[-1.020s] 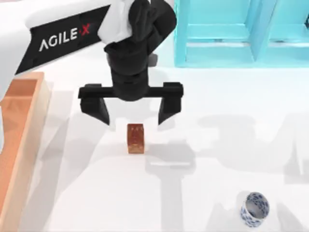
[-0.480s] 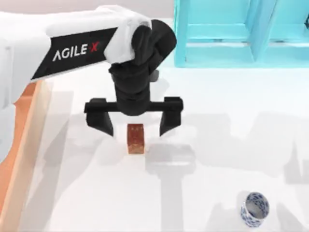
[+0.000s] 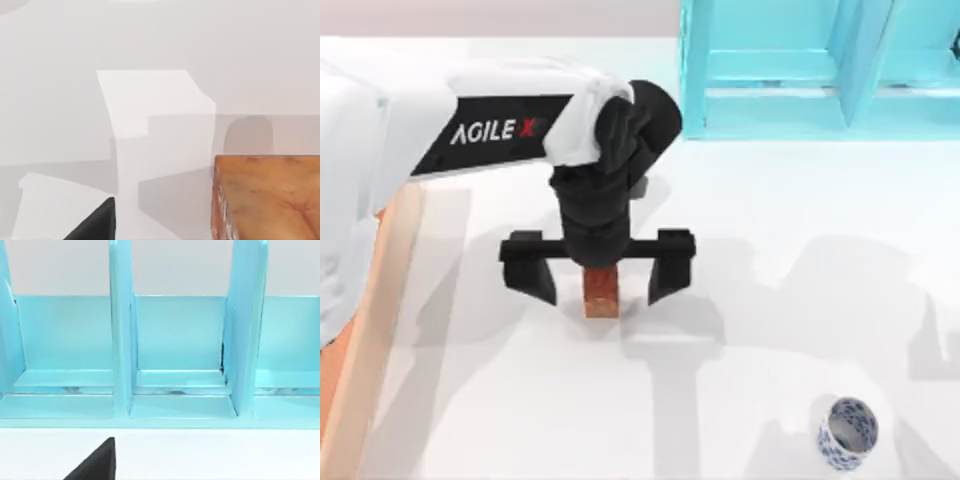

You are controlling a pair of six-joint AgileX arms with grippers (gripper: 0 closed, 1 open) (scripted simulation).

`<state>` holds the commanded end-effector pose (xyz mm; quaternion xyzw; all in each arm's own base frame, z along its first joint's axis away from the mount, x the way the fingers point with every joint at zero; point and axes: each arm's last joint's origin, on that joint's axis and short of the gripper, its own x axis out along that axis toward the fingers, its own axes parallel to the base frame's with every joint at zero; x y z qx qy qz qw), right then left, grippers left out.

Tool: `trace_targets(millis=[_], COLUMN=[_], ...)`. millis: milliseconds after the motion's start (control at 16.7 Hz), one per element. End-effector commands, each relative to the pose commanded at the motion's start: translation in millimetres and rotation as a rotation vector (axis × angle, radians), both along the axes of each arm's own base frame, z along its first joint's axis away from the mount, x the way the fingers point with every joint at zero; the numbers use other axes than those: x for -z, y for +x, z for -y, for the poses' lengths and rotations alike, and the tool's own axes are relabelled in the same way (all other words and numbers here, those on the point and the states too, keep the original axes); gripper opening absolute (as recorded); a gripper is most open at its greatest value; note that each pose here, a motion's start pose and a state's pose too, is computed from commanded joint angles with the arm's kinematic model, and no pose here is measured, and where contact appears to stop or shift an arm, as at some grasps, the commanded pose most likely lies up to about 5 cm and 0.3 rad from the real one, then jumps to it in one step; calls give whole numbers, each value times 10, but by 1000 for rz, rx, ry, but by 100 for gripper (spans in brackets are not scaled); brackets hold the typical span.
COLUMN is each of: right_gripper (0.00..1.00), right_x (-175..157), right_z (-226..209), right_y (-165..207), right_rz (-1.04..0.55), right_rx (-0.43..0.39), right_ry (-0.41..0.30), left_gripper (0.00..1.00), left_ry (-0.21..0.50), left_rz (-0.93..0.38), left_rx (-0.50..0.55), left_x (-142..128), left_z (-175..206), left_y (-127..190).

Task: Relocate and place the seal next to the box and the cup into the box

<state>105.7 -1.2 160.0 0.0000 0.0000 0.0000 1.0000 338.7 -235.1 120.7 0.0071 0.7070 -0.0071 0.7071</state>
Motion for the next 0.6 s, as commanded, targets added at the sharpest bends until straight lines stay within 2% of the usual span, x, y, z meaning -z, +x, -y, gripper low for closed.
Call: trace_targets(millis=[600], right_gripper=[100], right_x=[0], right_z=[0], right_y=[0], right_rz=[0], right_rx=[0], right_ry=[0], left_gripper=[25], left_ry=[0], left_rz=[0], left_rx=[0], left_x=[0], left_z=[0], left_y=[0])
